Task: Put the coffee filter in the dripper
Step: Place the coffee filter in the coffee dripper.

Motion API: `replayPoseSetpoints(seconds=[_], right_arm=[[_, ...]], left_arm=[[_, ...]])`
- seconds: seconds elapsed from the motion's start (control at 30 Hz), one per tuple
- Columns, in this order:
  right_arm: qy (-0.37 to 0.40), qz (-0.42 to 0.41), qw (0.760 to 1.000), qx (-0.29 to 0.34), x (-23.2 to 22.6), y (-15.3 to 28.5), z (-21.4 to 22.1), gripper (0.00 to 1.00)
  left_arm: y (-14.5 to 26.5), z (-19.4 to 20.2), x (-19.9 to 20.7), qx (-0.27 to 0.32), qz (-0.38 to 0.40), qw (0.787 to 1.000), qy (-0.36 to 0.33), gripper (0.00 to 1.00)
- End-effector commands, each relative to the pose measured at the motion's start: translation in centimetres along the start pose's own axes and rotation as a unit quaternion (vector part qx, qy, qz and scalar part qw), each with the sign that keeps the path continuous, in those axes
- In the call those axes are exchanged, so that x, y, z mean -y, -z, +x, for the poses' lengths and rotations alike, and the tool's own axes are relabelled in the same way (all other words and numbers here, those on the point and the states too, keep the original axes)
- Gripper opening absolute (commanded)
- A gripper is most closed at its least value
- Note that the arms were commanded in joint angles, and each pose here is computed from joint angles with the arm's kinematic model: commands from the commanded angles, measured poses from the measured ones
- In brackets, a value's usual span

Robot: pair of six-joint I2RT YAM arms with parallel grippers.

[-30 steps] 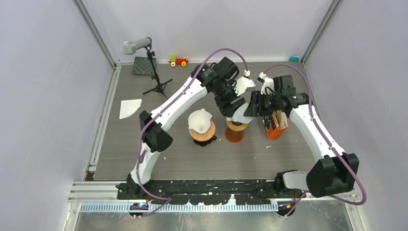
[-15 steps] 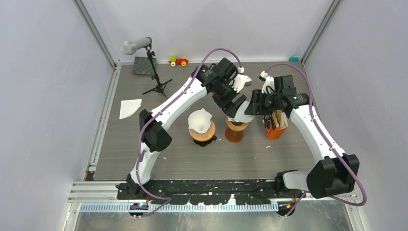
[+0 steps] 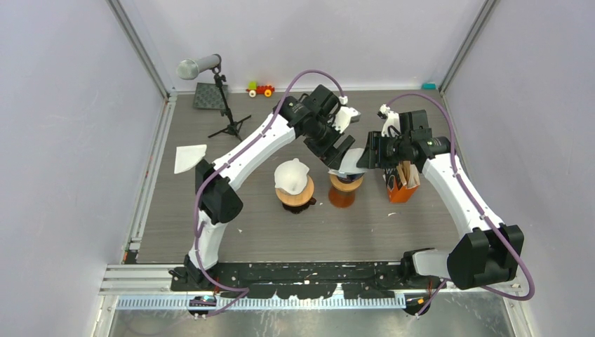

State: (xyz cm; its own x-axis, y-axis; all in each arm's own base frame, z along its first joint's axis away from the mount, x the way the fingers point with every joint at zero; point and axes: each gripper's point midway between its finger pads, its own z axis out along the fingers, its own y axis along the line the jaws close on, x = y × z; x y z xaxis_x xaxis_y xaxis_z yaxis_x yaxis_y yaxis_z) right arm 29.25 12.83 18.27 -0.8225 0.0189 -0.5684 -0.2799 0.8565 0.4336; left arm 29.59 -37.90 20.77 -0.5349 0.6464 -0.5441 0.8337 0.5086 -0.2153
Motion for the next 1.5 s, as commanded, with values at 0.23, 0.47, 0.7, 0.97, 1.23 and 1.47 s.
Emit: replayPoseSetpoints(seconds=[0.23,0.47,0.7,0.97,1.23,1.47], right_arm=[[0.022,0.002,1.0,0.022,-0.3,0.3,-0.9,0.51],[0.026,0.001,0.999,0.02,-0.4,0.3,-0.9,0.5],[0.039,-0.002,0.999,0.034,-1.3,1.8,-2.0,0.54],[0.077,-0.001,0.995,0.06,-2.6,4.4,-4.3,0.58],[0.123,-0.026,0.991,0.048,-3.5,4.7,-5.0,0.57],[0.159,-0.036,0.986,0.027,-3.2,3.9,-5.4,0.55]], left_arm=[[0.5,-0.7,1.1,0.027,0.023,0.999,0.021,0.74],[0.9,-1.0,1.2,0.032,0.023,0.999,0.013,0.72],[2.8,-2.2,1.1,0.054,0.011,0.998,-0.016,0.75],[5.1,-3.4,2.2,0.087,0.022,0.995,-0.045,0.76],[6.3,-3.7,3.1,0.103,0.039,0.991,-0.075,0.75],[7.0,-3.5,3.2,0.11,0.037,0.989,-0.091,0.75]])
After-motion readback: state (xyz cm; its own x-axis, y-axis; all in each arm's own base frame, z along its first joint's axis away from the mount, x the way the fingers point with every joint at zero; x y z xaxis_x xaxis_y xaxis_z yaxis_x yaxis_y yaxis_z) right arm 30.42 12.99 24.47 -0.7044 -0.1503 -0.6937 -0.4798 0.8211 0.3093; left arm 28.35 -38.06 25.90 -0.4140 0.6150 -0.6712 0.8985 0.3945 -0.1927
